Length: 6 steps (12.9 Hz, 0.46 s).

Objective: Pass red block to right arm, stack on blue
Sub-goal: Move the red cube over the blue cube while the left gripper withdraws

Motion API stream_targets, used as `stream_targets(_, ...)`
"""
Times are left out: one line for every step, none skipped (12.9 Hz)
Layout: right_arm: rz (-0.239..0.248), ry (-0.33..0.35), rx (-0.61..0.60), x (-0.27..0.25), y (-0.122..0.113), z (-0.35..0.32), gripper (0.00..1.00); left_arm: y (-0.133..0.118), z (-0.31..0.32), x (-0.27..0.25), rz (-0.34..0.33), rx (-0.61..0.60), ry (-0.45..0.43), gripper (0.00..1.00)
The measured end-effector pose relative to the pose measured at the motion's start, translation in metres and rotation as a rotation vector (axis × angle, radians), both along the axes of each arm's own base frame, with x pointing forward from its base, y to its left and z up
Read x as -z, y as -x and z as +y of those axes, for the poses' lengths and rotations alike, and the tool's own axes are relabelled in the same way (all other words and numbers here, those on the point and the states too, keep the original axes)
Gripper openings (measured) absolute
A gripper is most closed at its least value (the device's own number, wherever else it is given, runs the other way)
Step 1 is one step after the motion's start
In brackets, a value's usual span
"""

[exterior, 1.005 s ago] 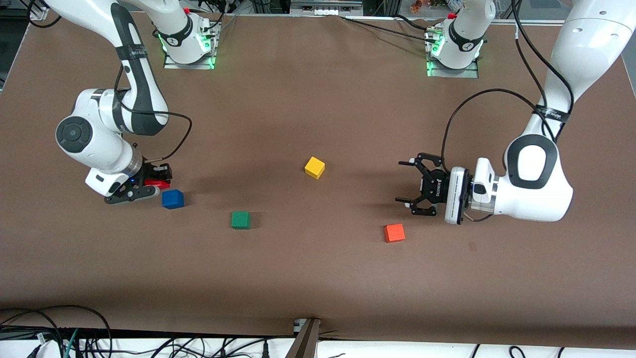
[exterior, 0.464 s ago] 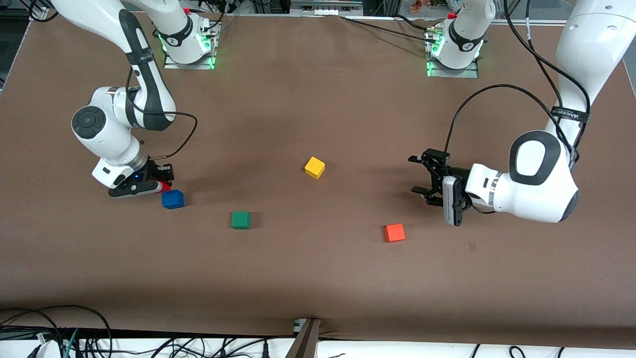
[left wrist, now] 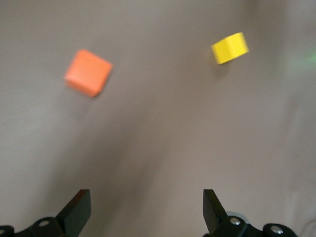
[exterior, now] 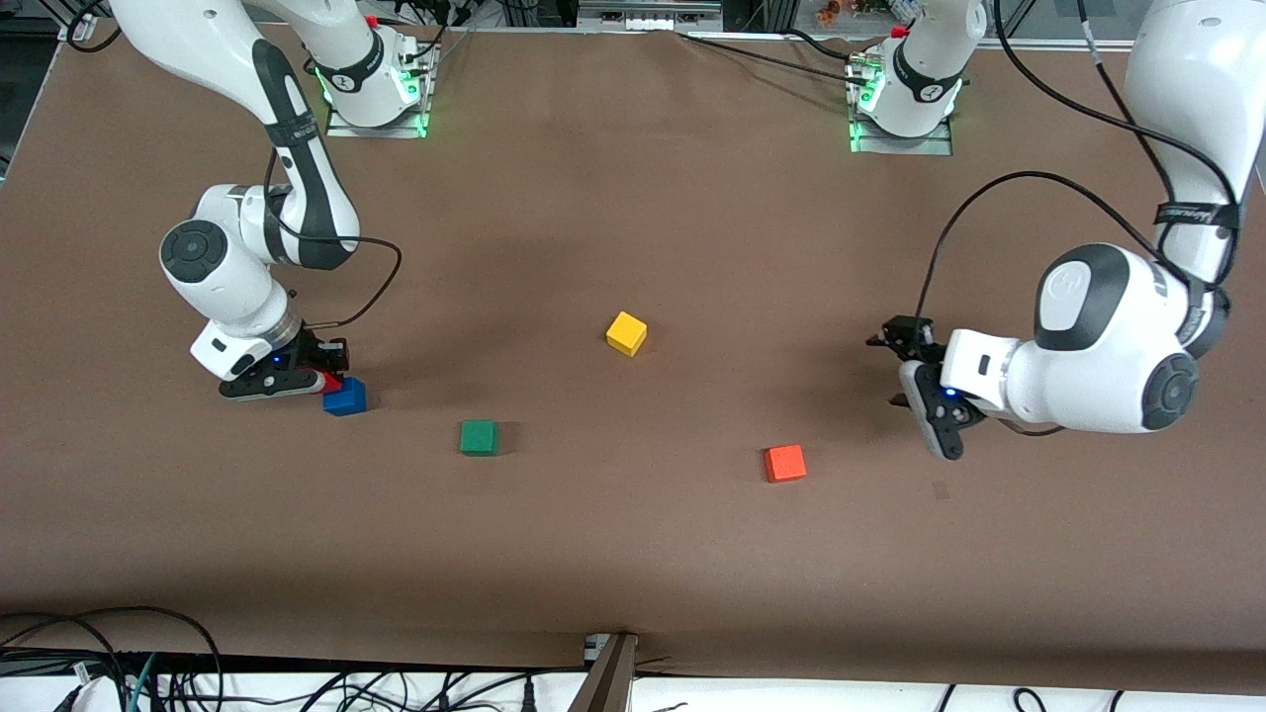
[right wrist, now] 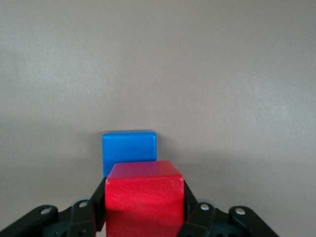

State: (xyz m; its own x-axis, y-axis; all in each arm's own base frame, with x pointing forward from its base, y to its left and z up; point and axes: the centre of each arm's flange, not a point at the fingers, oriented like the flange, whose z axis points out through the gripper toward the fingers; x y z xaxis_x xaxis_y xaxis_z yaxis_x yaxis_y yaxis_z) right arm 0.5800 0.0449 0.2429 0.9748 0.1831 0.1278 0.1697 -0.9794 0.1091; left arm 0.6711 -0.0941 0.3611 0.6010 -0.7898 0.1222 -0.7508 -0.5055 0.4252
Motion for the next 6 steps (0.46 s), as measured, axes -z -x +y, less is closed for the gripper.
stream_targets(-0.004, 0.002, 0.002, 0.001, -0.002, 0.001, 0.57, -0.005, 0.009, -0.011, -0.013, -0.05, -0.035, 1.0)
stream_targets(-0.008, 0.003, 0.004, 0.001, -0.004, 0.002, 0.57, -0.007, 0.019, -0.021, -0.023, -0.096, -0.073, 1.0)
stream_targets(-0.011, 0.002, 0.003, 0.0, -0.005, 0.003, 0.57, -0.008, 0.03, -0.031, -0.043, -0.125, -0.121, 1.0)
stream_targets(-0.016, 0.002, 0.0, -0.002, -0.007, 0.004, 0.57, -0.009, 0.038, -0.042, -0.064, -0.145, -0.162, 1.0)
stream_targets(-0.02, 0.003, -0.003, -0.003, -0.009, 0.007, 0.57, -0.008, 0.043, -0.053, -0.076, -0.177, -0.19, 1.0)
stream_targets(-0.021, 0.003, -0.006, -0.003, -0.01, 0.009, 0.57, -0.007, 0.044, -0.064, -0.08, -0.226, -0.211, 1.0)
